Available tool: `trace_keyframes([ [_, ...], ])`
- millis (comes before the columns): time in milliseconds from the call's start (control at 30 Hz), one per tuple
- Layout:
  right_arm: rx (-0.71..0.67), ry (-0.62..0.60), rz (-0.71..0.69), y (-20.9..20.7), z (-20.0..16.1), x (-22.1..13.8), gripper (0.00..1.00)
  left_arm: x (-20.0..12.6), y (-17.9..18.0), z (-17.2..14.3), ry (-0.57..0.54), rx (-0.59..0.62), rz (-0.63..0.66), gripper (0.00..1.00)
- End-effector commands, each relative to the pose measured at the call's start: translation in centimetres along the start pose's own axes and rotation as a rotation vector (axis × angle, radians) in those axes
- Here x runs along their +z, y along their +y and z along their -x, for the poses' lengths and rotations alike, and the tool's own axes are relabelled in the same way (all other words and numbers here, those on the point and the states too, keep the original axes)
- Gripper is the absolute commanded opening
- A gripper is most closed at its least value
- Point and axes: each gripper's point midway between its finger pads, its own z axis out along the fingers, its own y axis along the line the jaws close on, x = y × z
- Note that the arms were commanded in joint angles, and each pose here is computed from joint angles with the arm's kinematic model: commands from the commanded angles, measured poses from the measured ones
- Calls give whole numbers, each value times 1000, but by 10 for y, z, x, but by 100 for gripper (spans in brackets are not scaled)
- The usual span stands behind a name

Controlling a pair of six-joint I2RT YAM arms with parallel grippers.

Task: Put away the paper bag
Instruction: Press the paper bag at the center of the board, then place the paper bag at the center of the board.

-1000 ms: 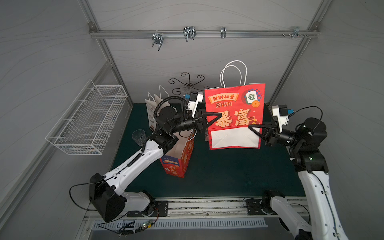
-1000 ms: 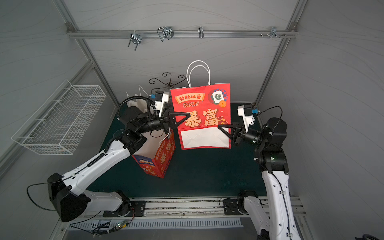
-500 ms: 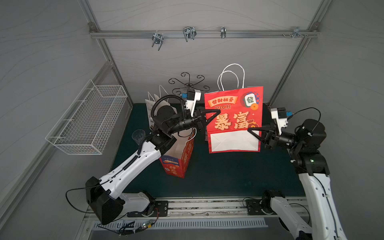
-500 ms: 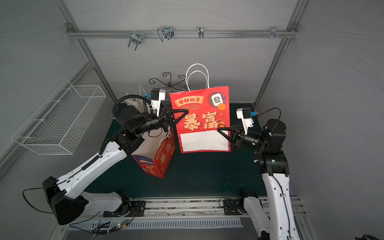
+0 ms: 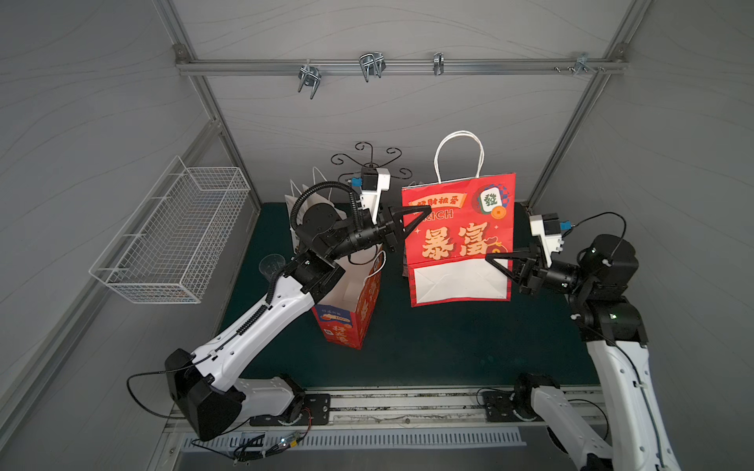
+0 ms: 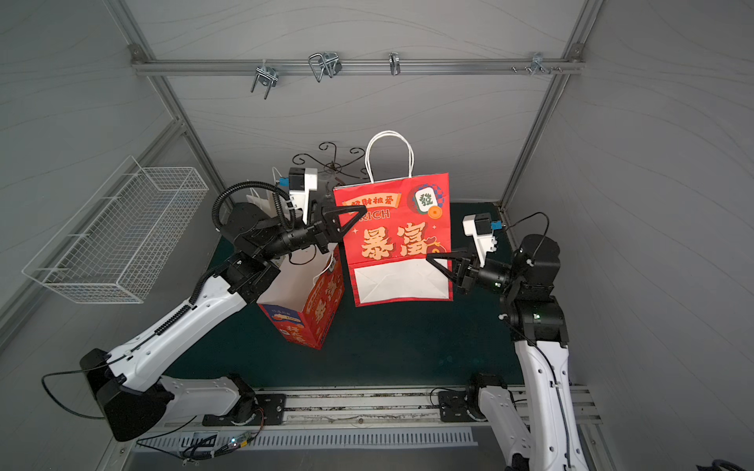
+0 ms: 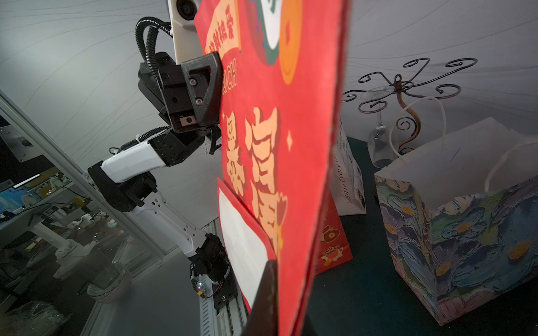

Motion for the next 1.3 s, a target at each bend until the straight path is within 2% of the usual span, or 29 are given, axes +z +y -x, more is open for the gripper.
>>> trace_keyframes([
  [0,17,14,13,3,-7,-1,0,-8,-30,56,-146,126,-51,3],
  [33,15,14,12,3,-7,-1,0,-8,-30,58,-149,131,-50,15],
  [67,17,15,12,3,-7,-1,0,-8,-30,59,-152,135,-49,21],
  [133,19,16,12,3,-8,-1,0,-9,-32,62,-159,145,-51,22],
  [200,22,17,11,3,-9,-1,0,-9,-33,65,-166,155,-48,20],
  [300,25,17,10,3,-9,-1,0,-9,-36,69,-173,170,-53,0],
  [467,29,16,9,3,-8,-1,0,-9,-36,68,-171,175,-57,0],
  [500,30,16,5,4,-8,-2,0,-9,-36,68,-172,176,-54,3],
  [533,34,16,-5,3,-9,-2,0,-9,-33,68,-176,177,-43,21],
  [667,45,29,-116,-2,-18,-11,0,-14,-19,70,-202,195,50,81],
  [700,44,38,-147,-2,-22,-14,0,-17,-14,70,-212,205,90,95],
  [733,51,50,-184,-4,-27,-17,0,-20,-7,70,-223,216,134,99],
  [867,105,125,-341,-14,-51,-30,0,-36,9,78,-277,274,274,100],
  [1033,232,261,-596,-32,-86,-58,0,-47,24,81,-302,314,387,100],
  [1167,298,337,-718,-45,-99,-74,0,-49,29,79,-309,311,398,100],
  [1267,360,358,-738,-55,-102,-74,0,-50,29,78,-308,304,391,100],
])
